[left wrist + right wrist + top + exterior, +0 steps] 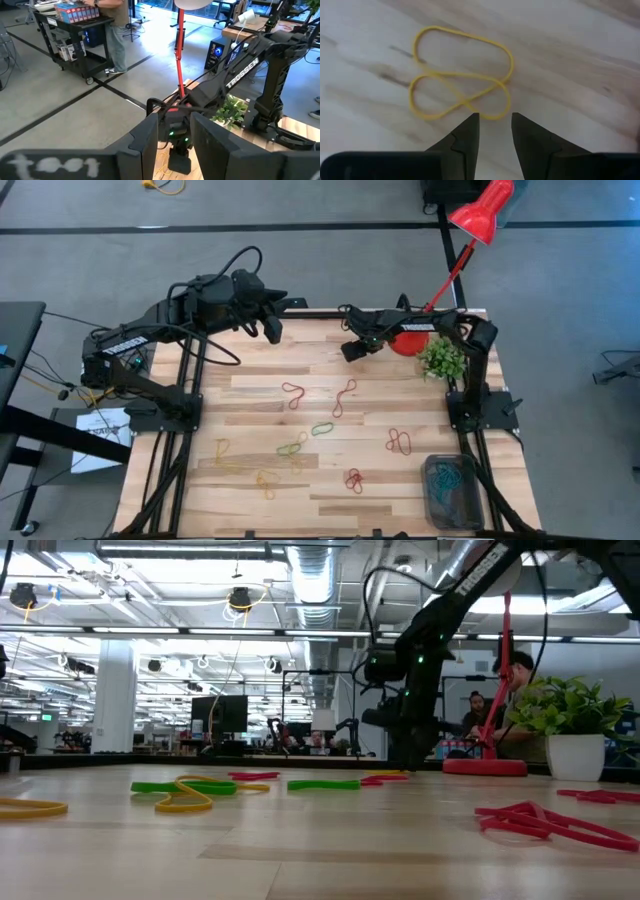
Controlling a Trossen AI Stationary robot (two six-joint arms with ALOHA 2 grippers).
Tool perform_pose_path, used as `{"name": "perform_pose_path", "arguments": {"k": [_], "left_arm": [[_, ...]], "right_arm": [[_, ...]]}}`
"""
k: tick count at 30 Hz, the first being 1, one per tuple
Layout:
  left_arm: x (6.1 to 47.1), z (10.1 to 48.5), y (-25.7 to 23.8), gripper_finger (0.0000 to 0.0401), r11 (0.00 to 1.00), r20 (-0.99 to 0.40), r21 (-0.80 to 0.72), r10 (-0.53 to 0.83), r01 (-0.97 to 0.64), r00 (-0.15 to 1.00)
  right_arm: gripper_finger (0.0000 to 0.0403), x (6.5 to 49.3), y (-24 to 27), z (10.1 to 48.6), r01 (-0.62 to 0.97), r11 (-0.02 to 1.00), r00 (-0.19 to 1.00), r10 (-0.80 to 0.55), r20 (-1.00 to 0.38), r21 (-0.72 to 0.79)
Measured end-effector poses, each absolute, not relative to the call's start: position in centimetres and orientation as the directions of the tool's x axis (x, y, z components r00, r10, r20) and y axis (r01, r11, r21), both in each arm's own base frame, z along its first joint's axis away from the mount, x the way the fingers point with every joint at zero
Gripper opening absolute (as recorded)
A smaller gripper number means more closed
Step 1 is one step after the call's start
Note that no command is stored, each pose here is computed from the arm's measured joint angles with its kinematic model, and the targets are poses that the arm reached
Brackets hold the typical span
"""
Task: Pick and place items into bin
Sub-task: Put the yellow rubber band into the black bin
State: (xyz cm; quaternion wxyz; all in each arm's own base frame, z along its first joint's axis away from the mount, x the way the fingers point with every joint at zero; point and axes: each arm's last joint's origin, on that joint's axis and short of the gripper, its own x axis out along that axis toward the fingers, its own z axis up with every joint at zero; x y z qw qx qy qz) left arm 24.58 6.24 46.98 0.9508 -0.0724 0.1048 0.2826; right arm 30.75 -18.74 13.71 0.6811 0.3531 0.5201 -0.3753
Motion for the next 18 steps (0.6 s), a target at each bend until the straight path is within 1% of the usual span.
{"name": "perform_pose_path", "arguments": {"k": [4, 7, 12, 18], "left_arm": [[24.6, 46.9, 6.2, 0.0105, 0.83, -0.245, -0.084, 0.52, -0.552, 0.819], [24.6, 46.9, 6.2, 0.0105, 0.83, -0.246, -0.084, 0.52, -0.552, 0.818], [24.6, 46.9, 6.2, 0.0105, 0.829, -0.247, -0.083, 0.52, -0.552, 0.818], [24.6, 46.9, 6.2, 0.0105, 0.829, -0.247, -0.083, 0.52, -0.552, 0.818]], "right_arm": [[0.0107, 31.0, -18.8, 12.3, 0.884, 0.462, 0.14, -0.13, -0.982, 0.065], [0.0107, 31.2, -18.7, 12.5, 0.887, 0.461, 0.129, -0.174, -0.976, 0.035], [0.0107, 31.2, -18.7, 13.0, 0.885, 0.463, 0.156, -0.19, -0.969, 0.052], [0.0107, 31.4, -18.6, 13.3, 0.876, 0.472, 0.194, -0.167, -0.967, 0.094]]}}
